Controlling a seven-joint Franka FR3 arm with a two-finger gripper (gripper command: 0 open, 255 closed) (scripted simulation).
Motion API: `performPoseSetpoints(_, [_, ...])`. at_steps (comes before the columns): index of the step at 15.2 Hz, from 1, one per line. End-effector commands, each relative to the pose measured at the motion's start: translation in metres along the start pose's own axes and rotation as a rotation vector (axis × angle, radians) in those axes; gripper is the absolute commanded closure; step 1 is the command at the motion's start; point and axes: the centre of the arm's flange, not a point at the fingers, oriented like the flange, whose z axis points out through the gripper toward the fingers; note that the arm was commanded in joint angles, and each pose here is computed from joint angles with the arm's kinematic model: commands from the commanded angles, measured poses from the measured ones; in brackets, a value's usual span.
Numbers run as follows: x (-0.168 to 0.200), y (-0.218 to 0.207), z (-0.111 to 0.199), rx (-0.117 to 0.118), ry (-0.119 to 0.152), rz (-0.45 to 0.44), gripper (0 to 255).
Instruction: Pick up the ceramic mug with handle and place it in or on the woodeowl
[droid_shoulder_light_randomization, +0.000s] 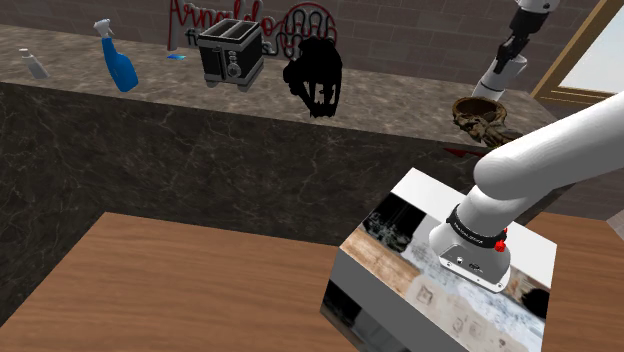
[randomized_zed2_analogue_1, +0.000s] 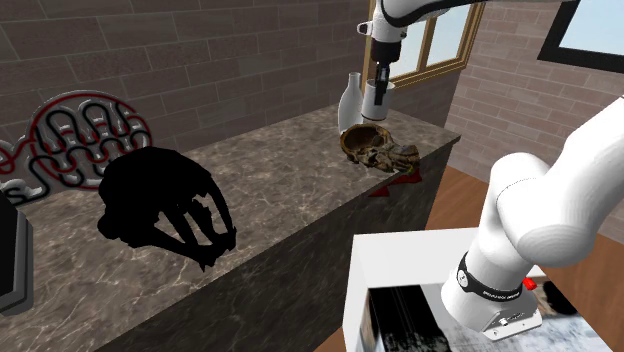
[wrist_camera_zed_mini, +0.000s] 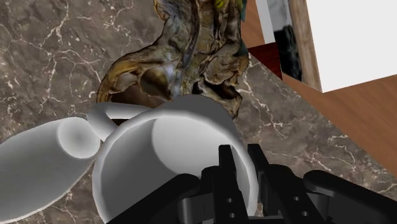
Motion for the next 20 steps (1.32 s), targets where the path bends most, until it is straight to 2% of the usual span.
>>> performPoseSetpoints(1, [-0.025,0.014,0.0,0.0,0.0,-0.001,255])
performPoseSetpoints(4, [-0.055,0.035,-0.002,0.0,0.0,-0.001,255])
performPoseSetpoints(20, [-0.056,0.029,0.083,0.0,0.0,-0.001,255])
